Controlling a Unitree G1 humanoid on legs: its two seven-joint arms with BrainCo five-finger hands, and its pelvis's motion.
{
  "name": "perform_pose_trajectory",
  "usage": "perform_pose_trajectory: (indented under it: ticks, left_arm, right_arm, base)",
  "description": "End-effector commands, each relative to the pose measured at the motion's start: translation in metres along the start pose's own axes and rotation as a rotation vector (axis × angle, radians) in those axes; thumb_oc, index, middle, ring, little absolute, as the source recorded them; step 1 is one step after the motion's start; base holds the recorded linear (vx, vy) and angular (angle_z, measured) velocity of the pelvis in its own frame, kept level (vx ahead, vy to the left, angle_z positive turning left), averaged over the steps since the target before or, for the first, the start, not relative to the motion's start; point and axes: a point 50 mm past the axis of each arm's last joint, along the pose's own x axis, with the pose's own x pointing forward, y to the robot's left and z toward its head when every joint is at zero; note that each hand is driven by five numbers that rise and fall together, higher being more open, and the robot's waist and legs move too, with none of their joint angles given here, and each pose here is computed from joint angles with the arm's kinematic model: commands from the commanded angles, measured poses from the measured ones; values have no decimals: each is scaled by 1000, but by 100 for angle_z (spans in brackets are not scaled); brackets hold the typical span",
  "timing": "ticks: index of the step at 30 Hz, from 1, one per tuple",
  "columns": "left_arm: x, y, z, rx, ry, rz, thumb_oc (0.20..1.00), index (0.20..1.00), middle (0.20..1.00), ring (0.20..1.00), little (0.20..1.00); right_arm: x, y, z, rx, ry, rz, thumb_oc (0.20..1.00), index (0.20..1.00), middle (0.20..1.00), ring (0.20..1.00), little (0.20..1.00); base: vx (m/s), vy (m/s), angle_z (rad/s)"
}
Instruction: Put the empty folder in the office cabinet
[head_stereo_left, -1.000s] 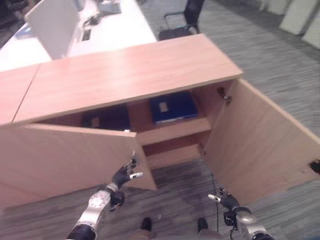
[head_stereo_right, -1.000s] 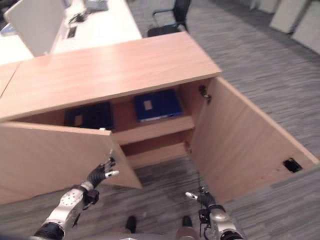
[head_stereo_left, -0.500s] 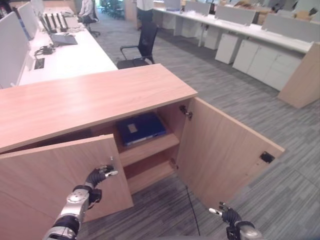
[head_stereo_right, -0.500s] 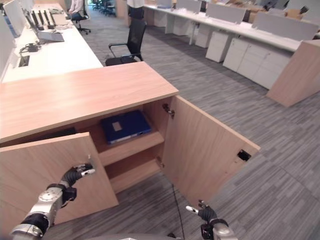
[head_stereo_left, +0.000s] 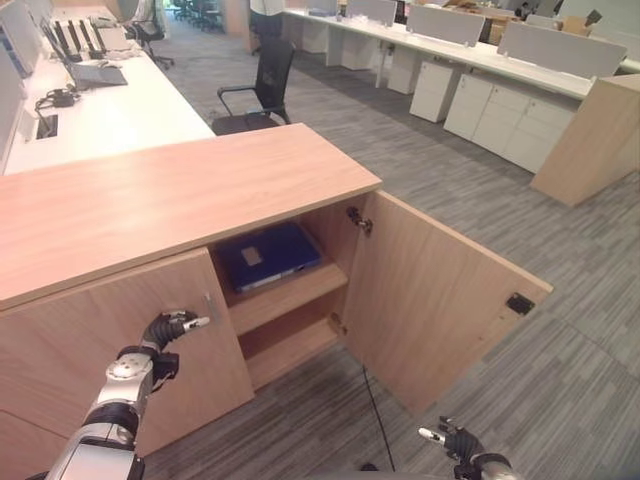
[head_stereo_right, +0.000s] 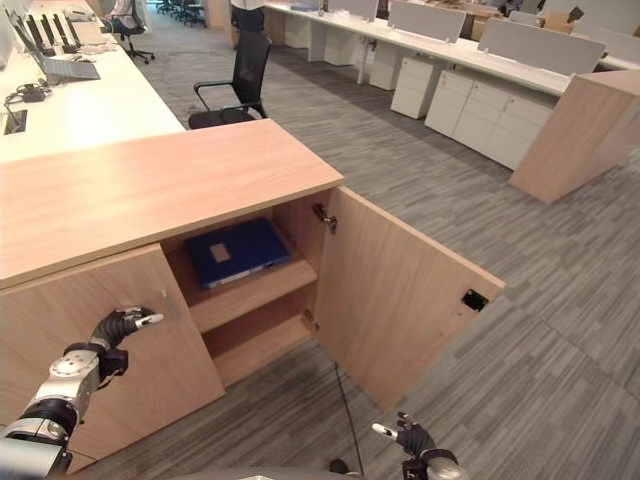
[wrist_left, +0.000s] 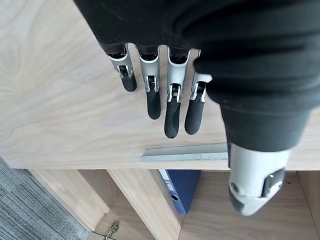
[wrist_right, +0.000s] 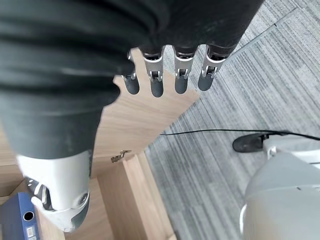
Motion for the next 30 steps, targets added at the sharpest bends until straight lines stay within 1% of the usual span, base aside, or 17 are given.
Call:
perform_pose_trajectory:
  ticks: [1,2,3,4,6,7,10,18,21,25,26,27,29,30]
  left_arm:
    - [7,-4,28,-23,-126,15,1000,1000,1000,1000,1000]
    - [7,-4,28,-23,-126,15,1000,1000,1000,1000,1000]
    - [3,-22,15,-46,-112,-36,1000,1000,1000,1000,1000]
    - [1,-32,9,-54,-107,-67,1000,1000,1000,1000,1000]
    - [-3,-37,2,-44,-99,-83,1000,1000,1000,1000,1000]
    - [-7,-50,-6,-32,-97,-125,1000,1000,1000,1000,1000]
    - [-14,-71,-19,-70,-74,-178,1000,1000,1000,1000,1000]
    - [-22,-100,-30,-169,-51,-234,1000,1000,1000,1000,1000]
    - [-27,-114,-32,-162,-58,-287,1000,1000,1000,1000,1000]
    - [-28,-115,-34,-182,-46,-294,1000,1000,1000,1000,1000]
    - [-27,-115,-32,-180,-51,-298,1000,1000,1000,1000,1000]
    - [-26,-113,-31,-183,-53,-294,1000,1000,1000,1000,1000]
    - [-25,-116,-31,-176,-43,-304,1000,1000,1000,1000,1000]
    - [-26,-120,-31,-164,-44,-328,1000,1000,1000,1000,1000]
  right_arm:
    - [8,-13,47,3,-138,-46,1000,1000,1000,1000,1000]
    - [8,-13,47,3,-138,-46,1000,1000,1000,1000,1000]
    - [9,-15,55,10,-163,-64,1000,1000,1000,1000,1000]
    - [9,-16,54,13,-158,-70,1000,1000,1000,1000,1000]
    - [9,-17,52,14,-153,-73,1000,1000,1000,1000,1000]
    - [8,-21,50,19,-145,-88,1000,1000,1000,1000,1000]
    - [6,-27,44,38,-128,-114,1000,1000,1000,1000,1000]
    - [3,-40,37,86,-107,-170,1000,1000,1000,1000,1000]
    - [1,-48,38,100,-111,-193,1000,1000,1000,1000,1000]
    - [-4,-73,47,110,-131,-263,1000,1000,1000,1000,1000]
    - [-6,-85,55,106,-146,-296,1000,1000,1000,1000,1000]
    - [-11,-102,68,88,-174,-339,1000,1000,1000,1000,1000]
    - [-18,-122,90,68,-221,-395,1000,1000,1000,1000,1000]
    - [-19,-126,106,66,-264,-405,1000,1000,1000,1000,1000]
  base:
    - [0,0,0]
    - [-17,-67,-12]
    - [-21,-68,-17]
    - [-17,-84,-26]
    - [14,-44,-75]
    - [49,-74,-69]
    - [64,-86,-21]
    - [42,-127,-11]
    - [43,-226,-38]
    - [13,-269,-48]
    - [68,-283,-62]
    - [91,-262,-50]
    - [102,-117,-27]
    - [104,-59,-11]
